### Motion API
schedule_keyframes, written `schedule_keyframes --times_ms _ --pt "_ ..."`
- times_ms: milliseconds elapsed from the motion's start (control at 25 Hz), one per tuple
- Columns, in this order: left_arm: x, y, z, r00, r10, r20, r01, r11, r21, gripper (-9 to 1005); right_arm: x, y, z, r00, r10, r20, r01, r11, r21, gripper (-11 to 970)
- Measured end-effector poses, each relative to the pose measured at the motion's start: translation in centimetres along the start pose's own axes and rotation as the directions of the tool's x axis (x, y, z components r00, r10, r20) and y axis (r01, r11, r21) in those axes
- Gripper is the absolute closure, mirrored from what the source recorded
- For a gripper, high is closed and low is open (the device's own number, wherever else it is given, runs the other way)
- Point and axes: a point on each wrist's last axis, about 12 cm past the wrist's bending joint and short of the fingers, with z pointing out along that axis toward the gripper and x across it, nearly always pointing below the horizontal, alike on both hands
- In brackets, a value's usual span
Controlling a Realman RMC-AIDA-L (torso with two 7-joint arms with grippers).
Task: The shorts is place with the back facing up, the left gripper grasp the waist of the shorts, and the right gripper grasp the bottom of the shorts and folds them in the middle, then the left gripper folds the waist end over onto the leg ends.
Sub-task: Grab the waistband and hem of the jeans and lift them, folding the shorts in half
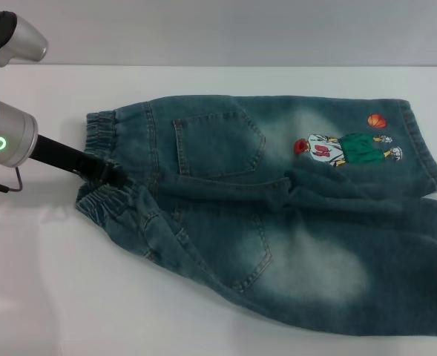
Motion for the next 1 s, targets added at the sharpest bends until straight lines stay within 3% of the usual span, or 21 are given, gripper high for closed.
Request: schedule_keyframes --times_ms 560,1000 --pt "-1.1 0.1 -0.5 0.999 0.017 0.04 -0.016 1.0 -0.024 947 -0.2 -0.1 -1.2 0.996 -0.057 0.075 0.054 0.997 0.049 961" --pt "-2.4 0.8 -1.8 0.993 0.029 0.118 -0.018 0.995 -0.1 947 1.1 1.8 -3.6 0.958 -0.139 0.251 0.112 0.987 0.118 960"
